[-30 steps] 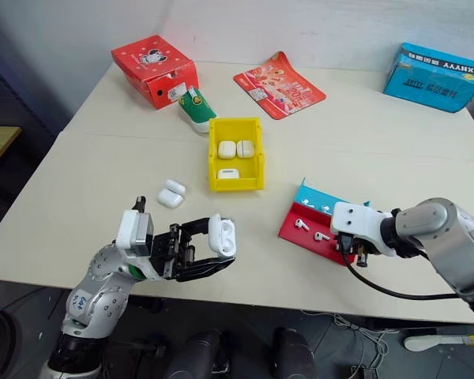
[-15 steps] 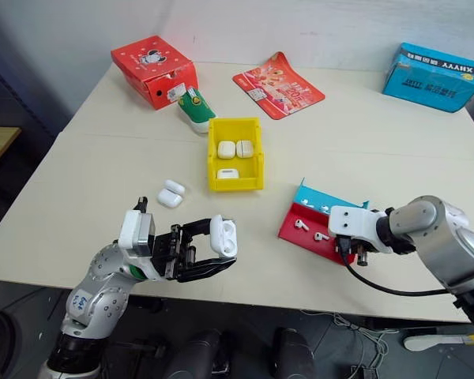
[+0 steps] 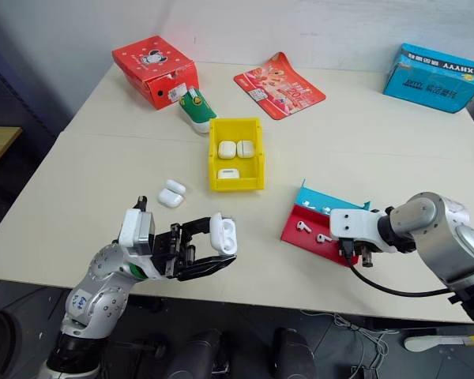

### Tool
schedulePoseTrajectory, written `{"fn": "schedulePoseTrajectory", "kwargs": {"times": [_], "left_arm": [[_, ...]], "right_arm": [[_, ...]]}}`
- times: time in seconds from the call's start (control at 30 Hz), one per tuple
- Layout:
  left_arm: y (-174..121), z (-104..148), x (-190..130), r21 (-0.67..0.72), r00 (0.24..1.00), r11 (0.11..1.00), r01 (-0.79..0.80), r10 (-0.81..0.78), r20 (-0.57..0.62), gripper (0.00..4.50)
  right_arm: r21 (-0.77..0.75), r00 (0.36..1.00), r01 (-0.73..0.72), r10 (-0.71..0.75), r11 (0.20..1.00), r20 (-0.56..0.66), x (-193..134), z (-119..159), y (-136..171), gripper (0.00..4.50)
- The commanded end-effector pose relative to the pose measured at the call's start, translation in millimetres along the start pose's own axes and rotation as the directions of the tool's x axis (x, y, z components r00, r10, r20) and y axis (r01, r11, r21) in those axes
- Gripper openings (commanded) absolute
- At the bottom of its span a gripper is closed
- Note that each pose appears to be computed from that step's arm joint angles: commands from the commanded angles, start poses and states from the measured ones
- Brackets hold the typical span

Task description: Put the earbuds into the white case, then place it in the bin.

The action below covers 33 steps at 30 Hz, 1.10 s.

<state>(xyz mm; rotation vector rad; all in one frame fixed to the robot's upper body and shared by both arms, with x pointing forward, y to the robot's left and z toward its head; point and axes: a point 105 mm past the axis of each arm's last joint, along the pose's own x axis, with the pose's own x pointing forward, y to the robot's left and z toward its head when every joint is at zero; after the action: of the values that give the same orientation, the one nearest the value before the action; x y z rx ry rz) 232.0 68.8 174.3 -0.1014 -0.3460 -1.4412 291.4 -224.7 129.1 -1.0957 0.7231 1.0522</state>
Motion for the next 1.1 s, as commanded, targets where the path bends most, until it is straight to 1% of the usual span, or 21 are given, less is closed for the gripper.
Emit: {"fn": "schedulePoseTrajectory", "kwargs": {"times": [0.03, 0.27, 0.37, 0.6, 0.8, 0.9, 0.93, 1.03, 1.1], "left_arm": [[-4.0, 10.6, 3.4, 0.040, 1.000, 0.999, 0.021, -0.021, 0.020, 2.82], [-4.2, 10.6, 3.9, 0.039, 1.000, 0.999, 0.017, -0.018, 0.021, 2.82], [-4.7, 10.2, 4.0, 0.038, 1.000, 0.999, 0.016, -0.017, 0.021, 2.82], [-5.2, 9.5, 4.1, 0.035, 1.000, 0.999, 0.012, -0.013, 0.020, 2.82], [-4.9, 9.8, 4.3, 0.037, 1.000, 0.999, 0.010, -0.011, 0.024, 2.82], [-4.7, 9.8, 3.9, 0.038, 1.000, 0.999, 0.008, -0.009, 0.023, 2.82], [-4.6, 9.8, 3.3, 0.038, 1.000, 0.999, 0.007, -0.007, 0.023, 2.82], [-5.0, 8.9, 2.3, 0.039, 1.000, 0.999, 0.003, -0.004, 0.020, 2.82], [-4.9, 8.7, 1.8, 0.039, 1.000, 0.999, -0.001, 0.000, 0.019, 2.82]], "right_arm": [[-0.049, 0.997, 0.000, -0.003, 0.999, -0.072, -3.8, -10.0, -3.1, 1.05], [-0.123, 0.993, -0.054, 0.040, 0.991, -0.109, -5.7, -10.6, -0.2, 1.05], [-0.143, 0.996, -0.044, 0.033, 0.989, -0.082, -5.4, -5.0, -3.3, 1.05], [-0.199, 0.990, -0.100, 0.078, 0.975, -0.114, -9.0, -7.3, -1.1, 1.05], [-0.218, 0.995, -0.071, 0.054, 0.973, -0.085, -8.1, -3.4, -7.7, 1.05], [-0.276, 0.997, -0.067, 0.051, 0.959, -0.064, -7.0, -0.2, -8.4, 1.63], [-0.297, 0.996, -0.071, 0.051, 0.952, -0.076, -7.6, -0.9, -8.6, 1.93], [-0.286, 0.997, -0.072, 0.060, 0.955, -0.053, -9.5, 1.0, -9.0, 1.93], [-0.239, 0.997, -0.080, 0.080, 0.968, -0.010, -11.5, 6.0, -7.5, 1.93]]}}
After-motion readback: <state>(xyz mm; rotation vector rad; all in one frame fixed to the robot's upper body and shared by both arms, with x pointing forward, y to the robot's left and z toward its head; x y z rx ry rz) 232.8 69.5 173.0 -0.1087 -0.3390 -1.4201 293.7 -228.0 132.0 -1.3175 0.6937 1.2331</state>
